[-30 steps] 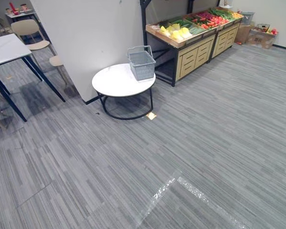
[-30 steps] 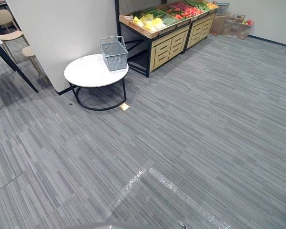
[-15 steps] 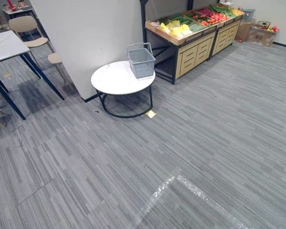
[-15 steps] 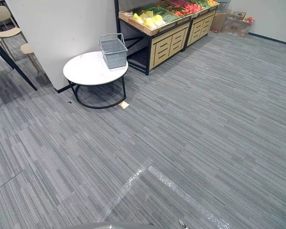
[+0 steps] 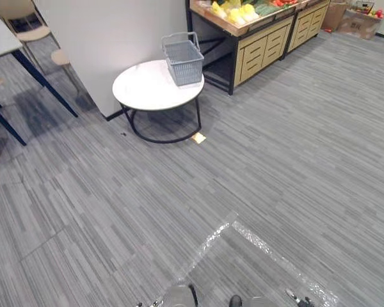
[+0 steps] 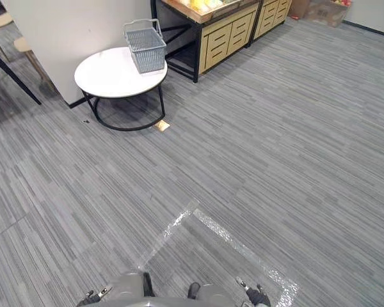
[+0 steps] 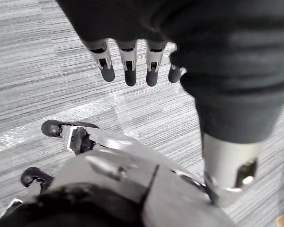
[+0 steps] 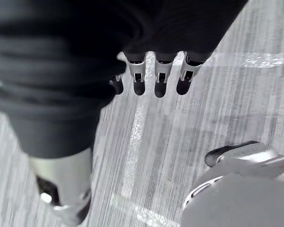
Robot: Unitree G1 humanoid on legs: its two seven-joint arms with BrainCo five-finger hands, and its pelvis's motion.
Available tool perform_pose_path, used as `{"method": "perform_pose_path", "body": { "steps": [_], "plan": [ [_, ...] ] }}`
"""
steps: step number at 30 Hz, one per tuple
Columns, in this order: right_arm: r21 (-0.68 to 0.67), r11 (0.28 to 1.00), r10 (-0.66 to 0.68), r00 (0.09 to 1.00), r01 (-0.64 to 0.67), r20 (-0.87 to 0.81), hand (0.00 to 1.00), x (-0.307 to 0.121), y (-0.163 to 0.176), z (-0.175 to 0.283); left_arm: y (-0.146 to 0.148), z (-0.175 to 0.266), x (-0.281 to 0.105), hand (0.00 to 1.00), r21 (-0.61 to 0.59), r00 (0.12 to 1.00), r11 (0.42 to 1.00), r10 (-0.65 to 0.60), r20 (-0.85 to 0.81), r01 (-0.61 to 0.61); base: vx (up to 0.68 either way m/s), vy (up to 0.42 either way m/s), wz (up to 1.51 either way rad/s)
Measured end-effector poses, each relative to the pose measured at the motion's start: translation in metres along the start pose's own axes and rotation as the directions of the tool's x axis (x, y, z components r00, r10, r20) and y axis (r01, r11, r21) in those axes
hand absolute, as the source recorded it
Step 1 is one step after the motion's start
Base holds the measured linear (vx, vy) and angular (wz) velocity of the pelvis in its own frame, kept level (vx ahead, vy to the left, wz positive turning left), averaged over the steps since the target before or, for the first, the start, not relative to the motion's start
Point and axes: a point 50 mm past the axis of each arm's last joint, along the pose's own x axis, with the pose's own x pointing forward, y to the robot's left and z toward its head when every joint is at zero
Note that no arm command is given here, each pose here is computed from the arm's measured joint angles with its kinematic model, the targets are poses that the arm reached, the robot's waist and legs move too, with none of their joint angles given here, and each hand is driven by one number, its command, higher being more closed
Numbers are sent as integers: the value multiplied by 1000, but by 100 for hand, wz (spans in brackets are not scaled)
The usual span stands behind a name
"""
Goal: Pick vegetable in the basket
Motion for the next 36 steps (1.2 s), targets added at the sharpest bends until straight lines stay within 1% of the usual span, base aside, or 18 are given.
{"method": "perform_pose_path", "body": {
  "steps": [3, 5, 9, 11, 12, 13, 14, 16, 17, 20, 21, 24, 30, 34, 36],
  "plan": [
    [-17, 1000, 25, 999, -25, 37, 0, 4, 9, 15, -2, -1, 0, 0, -10, 1000, 1000, -7, -1, 7, 263, 82, -25],
    [-63, 996, 72, 996, -68, 47, 0, 4, 23, 17, -3, -1, 0, 0, -14, 1000, 1000, -9, 4, 9, 358, 150, -40],
    [-117, 988, 116, 989, -105, 87, 0, 3, 36, 25, -1, -8, -3, 0, -43, 1000, 999, 5, -4, -5, 513, 313, -47],
    [-99, 988, 123, 990, -116, 69, 0, 2, 42, 18, 8, -9, -4, 0, -55, 1000, 998, 31, 0, -31, 614, 359, -64],
    [-84, 986, 149, 987, -143, 68, 0, 0, 53, 15, 11, -3, -3, 0, -46, 999, 998, 37, 24, -36, 655, 326, -41],
    [-75, 986, 156, 986, -151, 64, 0, -1, 56, 14, 11, -1, -2, 0, -43, 999, 998, 38, 29, -36, 653, 349, -11],
    [-53, 987, 157, 986, -155, 51, 0, -2, 59, 9, 13, 4, -1, 0, -34, 998, 999, 39, 39, -38, 634, 324, -5],
    [-8, 991, 132, 990, -131, 50, 0, -2, 55, 8, 10, 10, 1, 0, 11, 999, 1000, 23, 49, -24, 634, 323, -5],
    [-1, 994, 108, 993, -108, 46, 0, -2, 48, 6, 8, 11, 1, 0, 64, 999, 998, 7, 52, -10, 518, 269, -7],
    [-21, 995, 102, 994, -101, 50, 0, -2, 43, 5, 11, 21, 3, 0, 165, 997, 986, -9, 71, -3, 479, 199, 9],
    [-24, 995, 97, 994, -96, 53, 0, -2, 41, 6, 11, 22, 3, 0, 166, 997, 986, -9, 73, -3, 409, 83, 11],
    [-20, 998, 62, 995, -60, 77, 0, 0, 28, 11, -8, 34, 6, 0, 159, 993, 987, -46, 105, 28, 396, 55, 12],
    [30, 998, 57, 989, -62, 134, 0, 0, 29, 23, -59, 50, 5, 0, 85, 981, 990, -128, 148, 116, 404, -143, 44],
    [8, 998, 64, 986, -66, 153, 0, 1, 30, 30, -65, 45, 4, 0, 39, 983, 992, -124, 137, 120, 596, -305, 17],
    [-28, 998, 61, 981, -57, 182, 0, 3, 26, 42, -80, 41, 2, 0, 24, 980, 987, -158, 124, 156, 524, -308, 15]
  ]
}}
